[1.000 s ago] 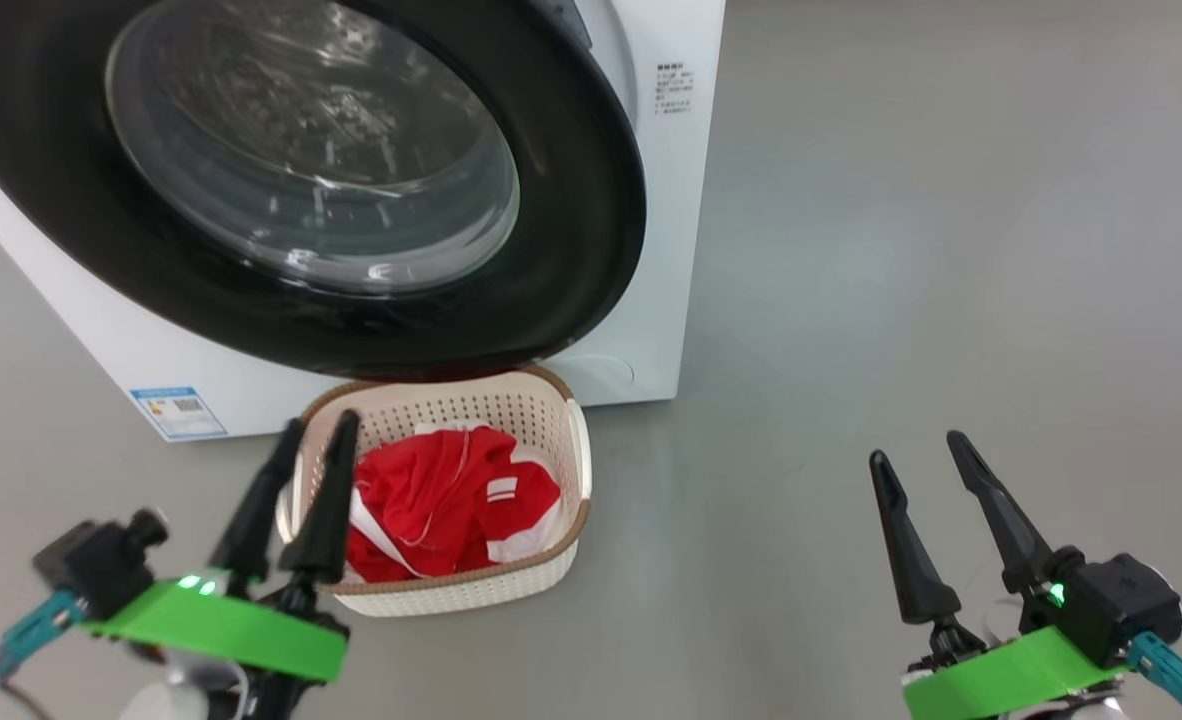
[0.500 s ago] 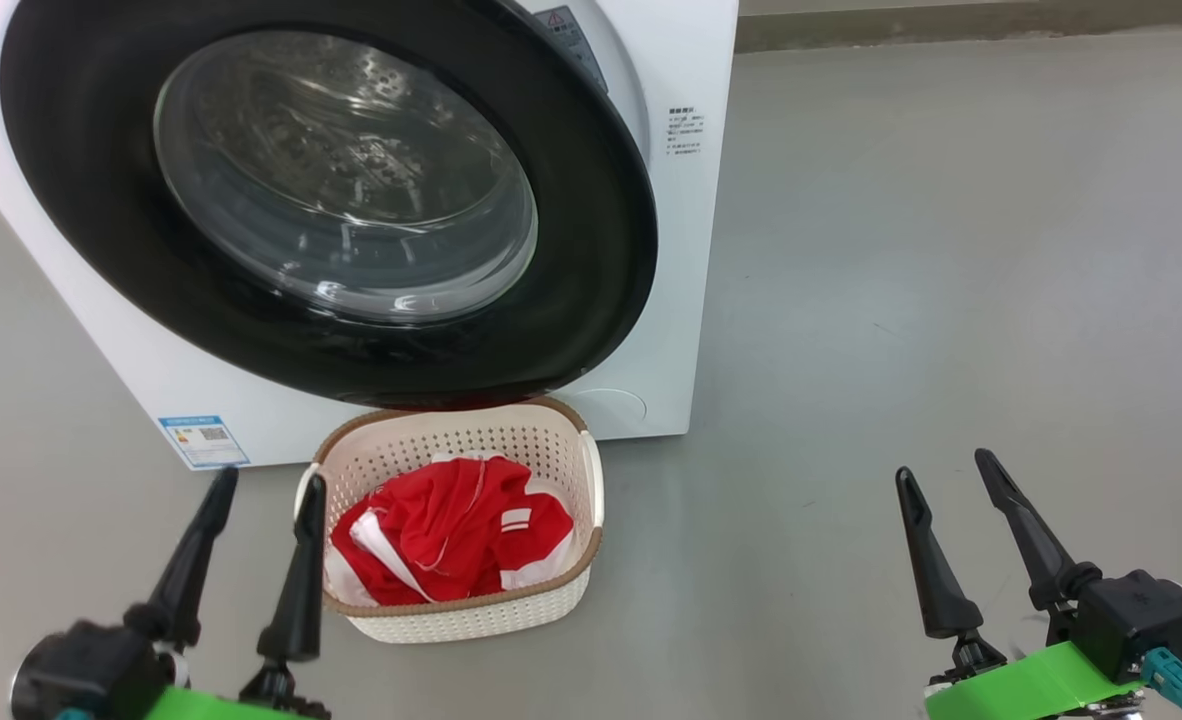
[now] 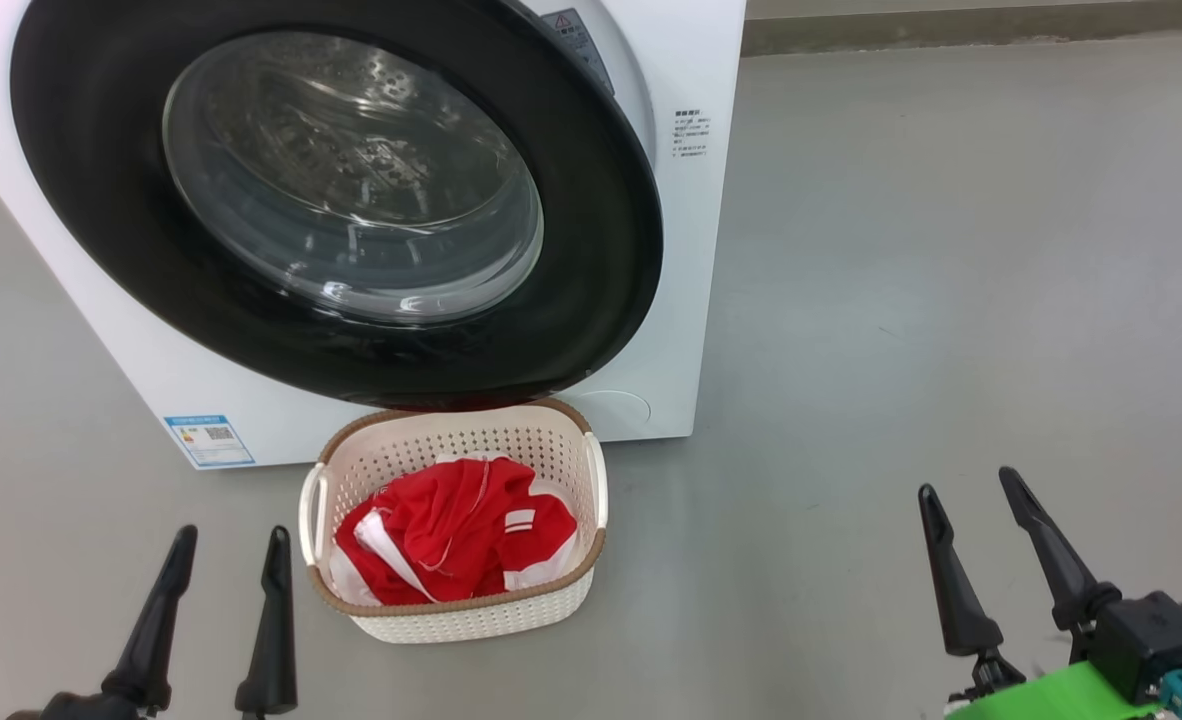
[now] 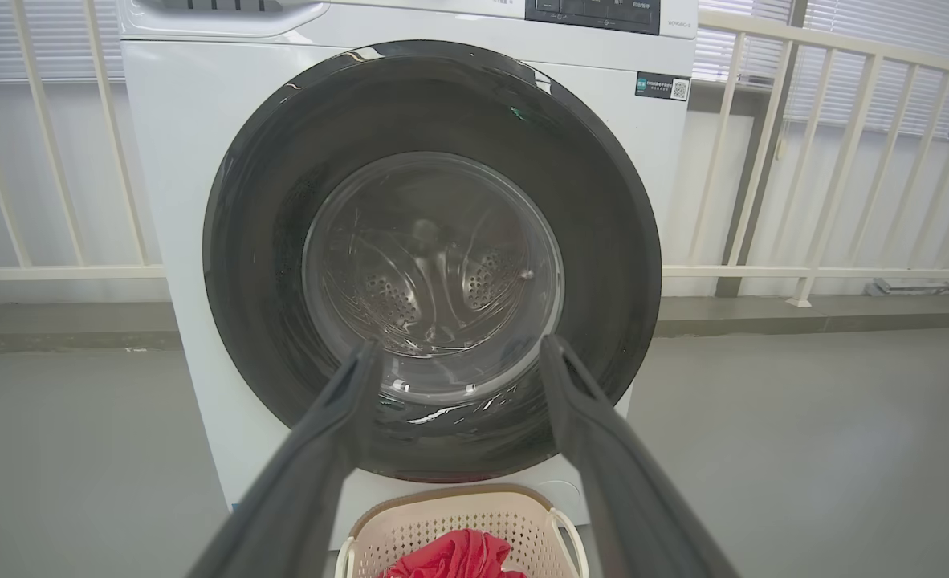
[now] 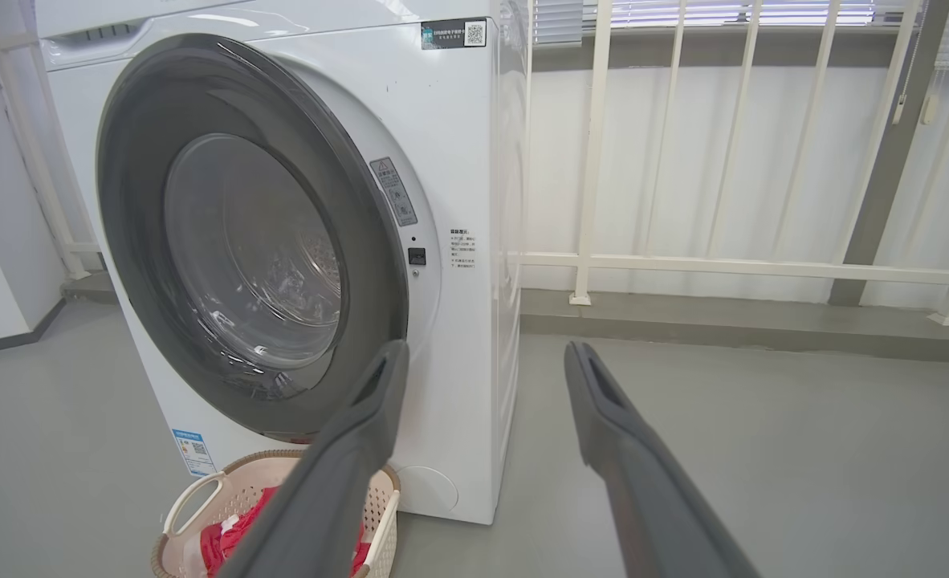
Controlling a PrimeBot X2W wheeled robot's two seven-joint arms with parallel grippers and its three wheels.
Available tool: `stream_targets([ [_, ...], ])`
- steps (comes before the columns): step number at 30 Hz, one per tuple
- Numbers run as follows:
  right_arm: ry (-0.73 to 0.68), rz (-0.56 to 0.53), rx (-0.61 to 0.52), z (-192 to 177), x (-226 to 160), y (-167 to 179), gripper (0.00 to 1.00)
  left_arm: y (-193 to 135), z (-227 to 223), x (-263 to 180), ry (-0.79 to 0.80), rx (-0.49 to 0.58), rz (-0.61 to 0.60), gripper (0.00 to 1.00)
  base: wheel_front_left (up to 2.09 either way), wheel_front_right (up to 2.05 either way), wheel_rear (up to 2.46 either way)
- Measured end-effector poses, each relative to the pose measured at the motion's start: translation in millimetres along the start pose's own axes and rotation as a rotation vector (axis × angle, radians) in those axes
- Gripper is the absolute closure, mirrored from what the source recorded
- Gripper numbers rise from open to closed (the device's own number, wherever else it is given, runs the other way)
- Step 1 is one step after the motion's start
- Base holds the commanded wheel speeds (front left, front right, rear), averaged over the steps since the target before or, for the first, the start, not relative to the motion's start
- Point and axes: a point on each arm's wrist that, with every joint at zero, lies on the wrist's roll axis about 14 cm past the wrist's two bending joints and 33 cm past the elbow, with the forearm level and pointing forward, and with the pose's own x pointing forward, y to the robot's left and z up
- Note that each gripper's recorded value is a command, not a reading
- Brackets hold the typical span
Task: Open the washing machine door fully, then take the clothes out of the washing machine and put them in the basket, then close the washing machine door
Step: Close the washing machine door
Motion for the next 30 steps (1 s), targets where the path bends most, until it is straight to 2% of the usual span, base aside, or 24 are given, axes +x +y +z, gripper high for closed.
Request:
stream_targets([
  [14, 0.019, 0.006, 0.008, -5.7, -4.1, 2.7, 0.0, -3.2, -4.1, -6.9, 0.007, -0.016, 0.011, 0.0, 0.0, 0.0, 0.0],
  [15, 0.02, 0.009, 0.008, -6.1, -3.7, 3.3, 0.15, -3.0, -4.3, -7.2, 0.007, -0.017, 0.012, 0.0, 0.0, 0.0, 0.0],
  [16, 0.022, 0.011, 0.009, -6.6, -3.2, 4.0, 0.56, -2.7, -4.4, -7.6, 0.008, -0.014, 0.013, 0.0, 0.0, 0.0, 0.0],
  [17, 0.023, 0.013, 0.012, -7.1, -2.7, 4.9, 0.83, -2.2, -4.6, -7.9, 0.009, -0.009, 0.014, 0.0, 0.0, 0.0, 0.0],
  [18, 0.024, 0.016, 0.016, -7.8, -2.1, 6.0, 1.0, -2.5, -4.8, -8.2, 0.009, -0.008, 0.012, 0.0, 0.0, 0.0, 0.0],
  [30, 0.037, 0.145, 0.044, -16.5, 26.9, 48.0, 1.0, -1.4, -8.9, -11.1, 0.021, -0.013, 0.025, 0.0, 0.0, 0.0, 0.0],
])
